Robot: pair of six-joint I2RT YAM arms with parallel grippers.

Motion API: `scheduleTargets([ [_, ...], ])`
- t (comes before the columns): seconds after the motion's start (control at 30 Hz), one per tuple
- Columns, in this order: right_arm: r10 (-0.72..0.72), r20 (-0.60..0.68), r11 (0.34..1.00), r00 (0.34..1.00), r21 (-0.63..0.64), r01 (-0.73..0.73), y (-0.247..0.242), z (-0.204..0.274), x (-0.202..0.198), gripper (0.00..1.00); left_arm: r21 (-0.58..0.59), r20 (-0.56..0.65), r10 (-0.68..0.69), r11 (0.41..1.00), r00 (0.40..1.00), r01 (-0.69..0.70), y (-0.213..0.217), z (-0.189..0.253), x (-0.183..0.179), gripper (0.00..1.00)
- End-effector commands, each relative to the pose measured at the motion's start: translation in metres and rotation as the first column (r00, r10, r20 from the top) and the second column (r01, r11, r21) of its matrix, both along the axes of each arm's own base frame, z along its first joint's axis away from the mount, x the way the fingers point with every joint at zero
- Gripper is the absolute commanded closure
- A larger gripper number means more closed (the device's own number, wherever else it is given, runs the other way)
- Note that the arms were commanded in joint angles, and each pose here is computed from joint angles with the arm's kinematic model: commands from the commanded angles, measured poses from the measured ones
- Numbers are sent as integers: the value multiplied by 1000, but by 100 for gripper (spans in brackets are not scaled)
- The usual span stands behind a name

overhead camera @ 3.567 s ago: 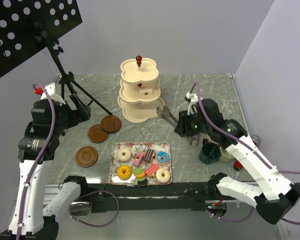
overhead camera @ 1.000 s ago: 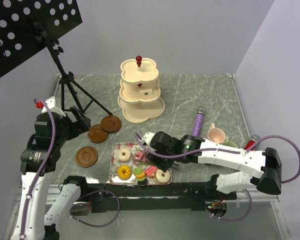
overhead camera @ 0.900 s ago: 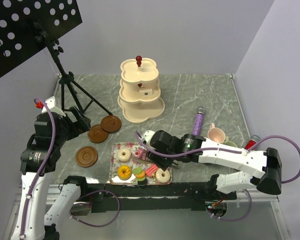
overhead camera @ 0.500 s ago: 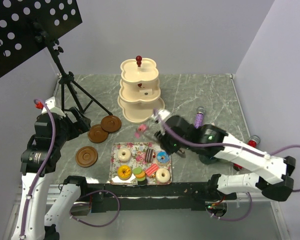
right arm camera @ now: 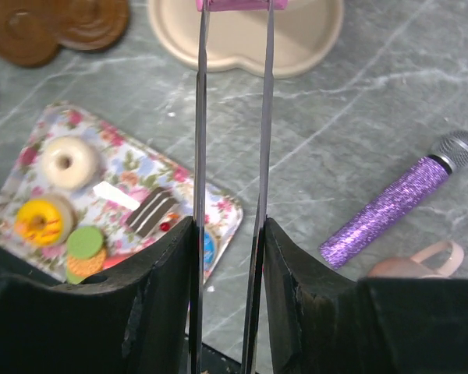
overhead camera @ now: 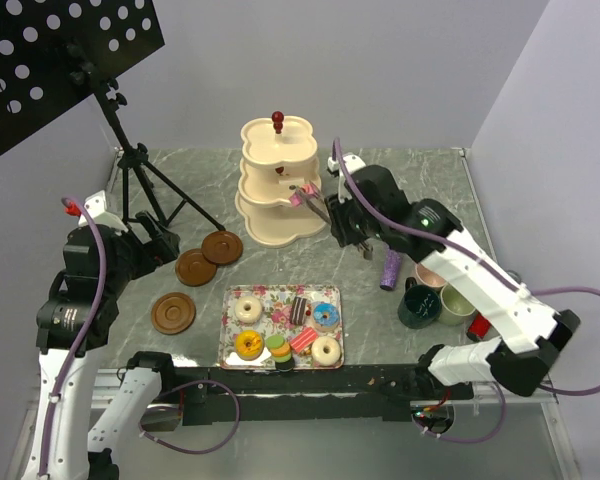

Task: Serve the afternoon tea

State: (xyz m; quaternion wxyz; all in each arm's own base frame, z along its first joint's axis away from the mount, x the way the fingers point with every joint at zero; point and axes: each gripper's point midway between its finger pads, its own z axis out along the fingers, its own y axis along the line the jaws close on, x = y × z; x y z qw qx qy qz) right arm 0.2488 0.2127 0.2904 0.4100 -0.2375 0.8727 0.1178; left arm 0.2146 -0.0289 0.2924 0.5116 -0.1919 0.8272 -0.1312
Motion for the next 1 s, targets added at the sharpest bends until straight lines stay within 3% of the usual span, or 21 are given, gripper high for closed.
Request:
scheduleTargets([
  [0.0, -44, 56, 998, 997, 54, 41, 0, 22, 32, 62, 8, 44, -23, 1000, 999, 23, -3, 15, 3, 0],
  [0.43, -156, 68, 983, 985, 113, 147, -17, 25, 85, 63, 13, 37, -24, 1000, 999, 23, -2, 11, 5, 0],
  [0.97, -164, 94, 973, 982, 178, 145, 6, 11, 138, 63, 22, 38, -26, 999, 999, 26, -2, 12, 10, 0],
])
